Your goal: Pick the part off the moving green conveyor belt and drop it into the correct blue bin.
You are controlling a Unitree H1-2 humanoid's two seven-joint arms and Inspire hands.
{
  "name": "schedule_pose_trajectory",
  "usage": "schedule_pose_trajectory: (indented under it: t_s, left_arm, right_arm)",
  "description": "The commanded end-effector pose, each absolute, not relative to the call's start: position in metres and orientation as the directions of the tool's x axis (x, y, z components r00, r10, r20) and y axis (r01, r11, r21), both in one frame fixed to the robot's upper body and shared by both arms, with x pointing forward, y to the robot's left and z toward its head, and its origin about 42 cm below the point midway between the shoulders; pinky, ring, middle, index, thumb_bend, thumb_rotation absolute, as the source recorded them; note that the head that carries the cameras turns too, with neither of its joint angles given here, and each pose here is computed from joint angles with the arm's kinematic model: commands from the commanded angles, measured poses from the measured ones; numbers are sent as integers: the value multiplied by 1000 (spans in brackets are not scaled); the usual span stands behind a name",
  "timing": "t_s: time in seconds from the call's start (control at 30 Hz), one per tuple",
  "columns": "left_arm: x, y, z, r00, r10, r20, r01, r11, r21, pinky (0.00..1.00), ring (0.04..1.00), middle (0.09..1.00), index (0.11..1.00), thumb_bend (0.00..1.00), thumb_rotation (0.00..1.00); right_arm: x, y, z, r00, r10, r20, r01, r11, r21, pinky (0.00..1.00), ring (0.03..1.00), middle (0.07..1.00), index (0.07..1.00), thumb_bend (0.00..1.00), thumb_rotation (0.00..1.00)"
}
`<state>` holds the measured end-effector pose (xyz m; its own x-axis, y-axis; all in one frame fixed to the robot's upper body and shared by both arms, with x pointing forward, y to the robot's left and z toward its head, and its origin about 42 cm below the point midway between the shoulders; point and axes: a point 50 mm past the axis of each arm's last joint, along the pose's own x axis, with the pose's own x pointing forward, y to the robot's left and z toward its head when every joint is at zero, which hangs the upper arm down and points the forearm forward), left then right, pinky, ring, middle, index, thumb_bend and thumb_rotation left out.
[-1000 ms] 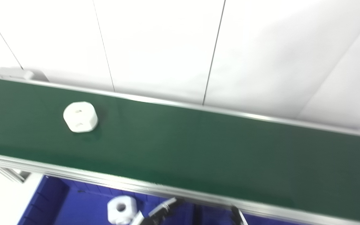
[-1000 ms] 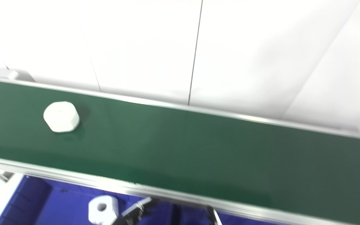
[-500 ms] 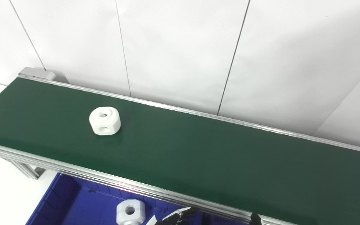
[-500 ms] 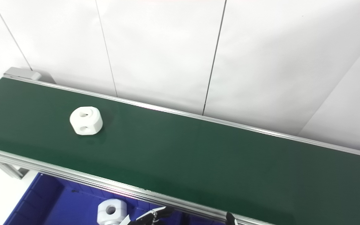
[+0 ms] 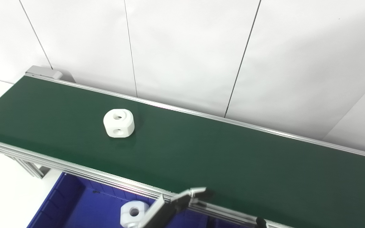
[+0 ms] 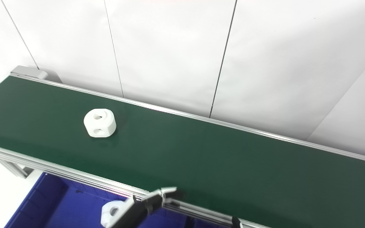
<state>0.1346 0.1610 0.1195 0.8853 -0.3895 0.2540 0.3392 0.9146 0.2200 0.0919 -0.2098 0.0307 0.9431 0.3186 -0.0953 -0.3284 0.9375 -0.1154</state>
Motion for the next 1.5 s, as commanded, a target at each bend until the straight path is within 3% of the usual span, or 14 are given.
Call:
schedule_pose_trajectory:
  t_s: [0.0, 0.17, 0.27, 0.43, 0.6, 0.63, 0.73, 0.83, 1.07, 1.23, 1.47]
  left_arm:
    - [155, 171, 142, 866, -358, 350, 258, 918, 300, 755, 867, 860, 806, 825, 526]
    - [199, 195, 166, 839, -335, 428, 143, 896, 420, 766, 886, 880, 824, 846, 463]
    - [223, 207, 178, 831, -302, 467, 44, 873, 486, 810, 901, 896, 847, 886, 481]
    - [252, 215, 193, 815, -282, 505, -70, 819, 570, 834, 926, 919, 875, 860, 465]
    - [281, 229, 205, 828, -287, 482, -153, 711, 686, 868, 968, 953, 906, 853, 422]
    - [286, 231, 206, 831, -288, 477, -162, 694, 702, 880, 972, 957, 910, 868, 376]
    - [302, 242, 208, 859, -286, 424, -194, 585, 787, 925, 977, 967, 921, 891, 328]
    - [314, 249, 208, 888, -254, 384, -225, 489, 843, 909, 967, 969, 911, 926, 272]
    - [333, 262, 203, 934, -185, 306, -233, 334, 913, 925, 964, 961, 904, 955, 206]
    - [343, 270, 198, 972, -132, 195, -155, 263, 952, 938, 960, 950, 900, 997, 195]
    - [346, 274, 192, 989, -140, 54, -21, 229, 973, 889, 926, 920, 890, 1000, 191]
  right_arm:
    - [98, -207, 38, 949, 314, -17, -314, 942, -114, 1000, 1000, 1000, 1000, 927, 990]
    - [101, -204, 34, 952, 306, -21, -307, 946, -107, 1000, 1000, 1000, 1000, 937, 993]
    - [103, -202, 33, 952, 307, -22, -307, 946, -107, 1000, 1000, 1000, 1000, 928, 994]
    - [104, -199, 30, 951, 307, -28, -308, 947, -95, 1000, 1000, 1000, 1000, 931, 985]
    - [106, -196, 28, 951, 309, -29, -311, 947, -82, 1000, 1000, 1000, 1000, 932, 966]
    - [106, -196, 28, 950, 310, -29, -312, 947, -80, 1000, 1000, 1000, 1000, 928, 963]
    - [107, -195, 27, 950, 312, -31, -313, 946, -79, 1000, 1000, 1000, 1000, 923, 961]
    - [106, -195, 27, 949, 314, -33, -315, 946, -80, 1000, 1000, 1000, 1000, 926, 964]
    - [106, -193, 27, 948, 317, -30, -319, 945, -79, 1000, 1000, 1000, 1000, 913, 947]
    - [104, -193, 29, 946, 323, -26, -324, 942, -82, 1000, 999, 1000, 1000, 903, 955]
    - [101, -193, 34, 945, 327, -16, -327, 941, -86, 1000, 998, 1000, 1000, 878, 953]
